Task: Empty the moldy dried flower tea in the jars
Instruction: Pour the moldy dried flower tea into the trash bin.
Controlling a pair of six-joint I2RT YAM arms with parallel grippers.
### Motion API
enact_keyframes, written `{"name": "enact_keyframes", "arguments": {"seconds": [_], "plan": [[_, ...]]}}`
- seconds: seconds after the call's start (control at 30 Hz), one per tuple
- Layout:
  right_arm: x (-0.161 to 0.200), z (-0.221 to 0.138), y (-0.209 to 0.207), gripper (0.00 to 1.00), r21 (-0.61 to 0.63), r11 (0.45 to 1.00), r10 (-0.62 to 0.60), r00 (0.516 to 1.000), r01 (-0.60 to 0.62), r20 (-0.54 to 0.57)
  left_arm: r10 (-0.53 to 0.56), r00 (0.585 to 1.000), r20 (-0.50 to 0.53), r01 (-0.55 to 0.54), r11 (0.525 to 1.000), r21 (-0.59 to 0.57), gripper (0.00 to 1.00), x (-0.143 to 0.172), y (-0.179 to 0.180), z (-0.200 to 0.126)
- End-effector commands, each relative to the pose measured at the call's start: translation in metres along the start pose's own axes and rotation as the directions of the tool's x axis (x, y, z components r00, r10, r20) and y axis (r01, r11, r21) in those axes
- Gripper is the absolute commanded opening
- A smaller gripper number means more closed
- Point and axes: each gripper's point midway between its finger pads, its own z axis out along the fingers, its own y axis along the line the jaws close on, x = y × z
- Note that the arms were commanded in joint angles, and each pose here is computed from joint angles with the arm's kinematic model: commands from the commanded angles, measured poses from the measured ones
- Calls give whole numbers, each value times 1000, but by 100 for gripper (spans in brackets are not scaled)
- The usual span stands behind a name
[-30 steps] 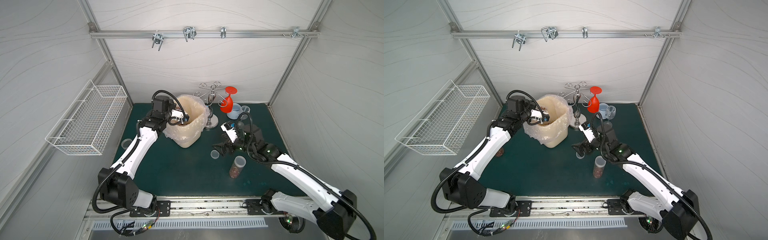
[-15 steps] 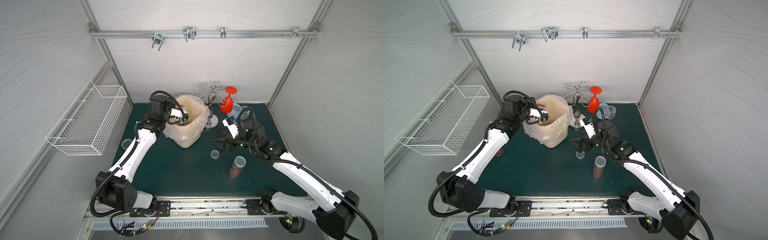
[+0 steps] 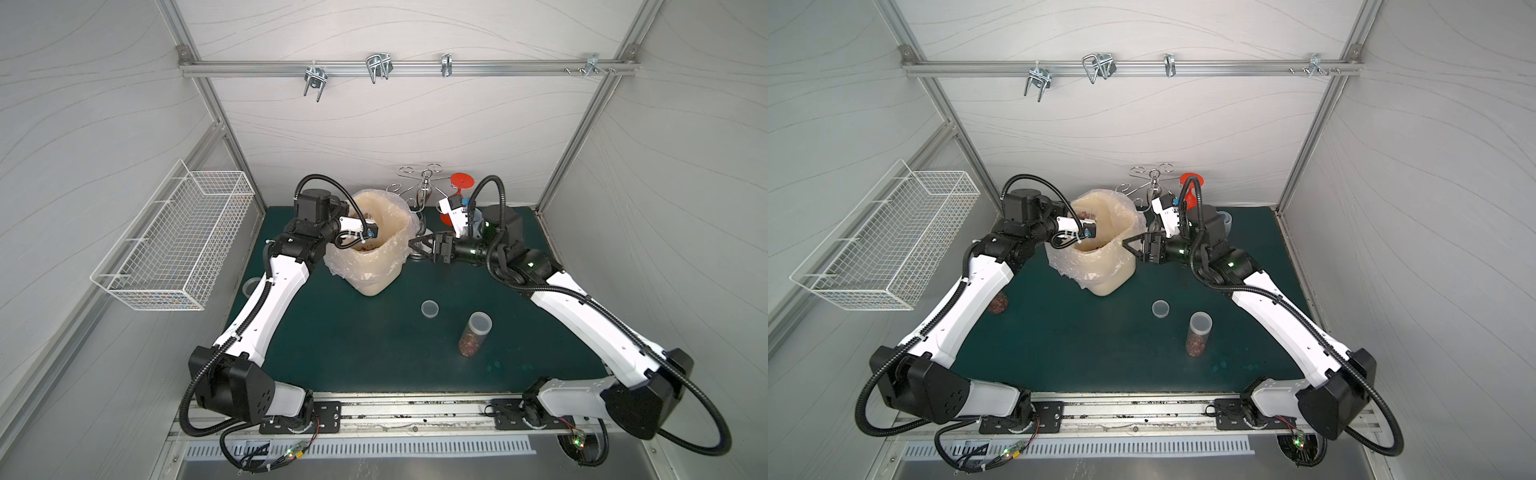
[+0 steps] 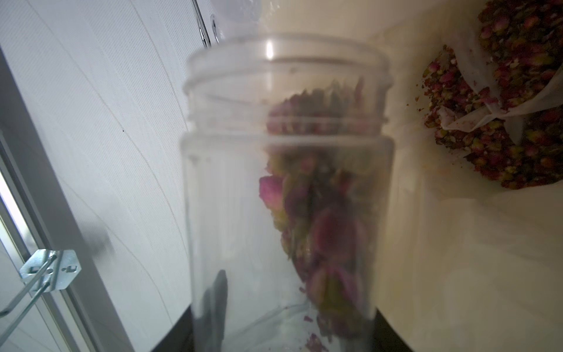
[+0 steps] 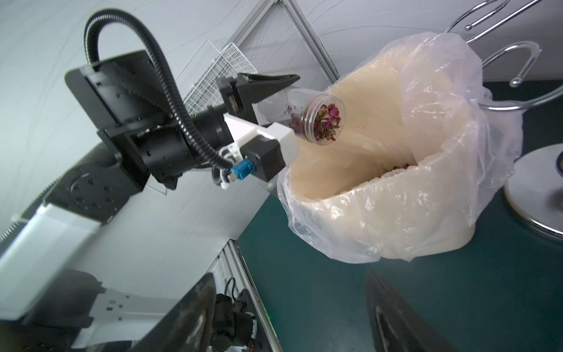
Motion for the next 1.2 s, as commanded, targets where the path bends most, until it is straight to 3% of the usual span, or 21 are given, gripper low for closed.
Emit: {"name": "enact_keyframes", "arguments": {"seconds": [0.0, 0.17, 0.47, 1.17], "plan": [[-22, 10, 7, 72, -47, 993, 107, 994, -106, 19, -146, 983, 110, 150, 988, -31, 6, -12, 23, -17], [-39, 32, 8, 65, -84, 981, 176, 984, -175, 6, -194, 964, 180, 205, 978, -43, 6, -21, 27, -21], [-54, 64, 3, 49, -121, 952, 280, 959, -283, -38, -202, 955, 216, 219, 974, -57, 7, -26, 27, -24], [-57, 99, 21, 37, -195, 922, 323, 942, -335, -89, -191, 956, 221, 208, 977, -54, 6, -28, 23, -26]]}}
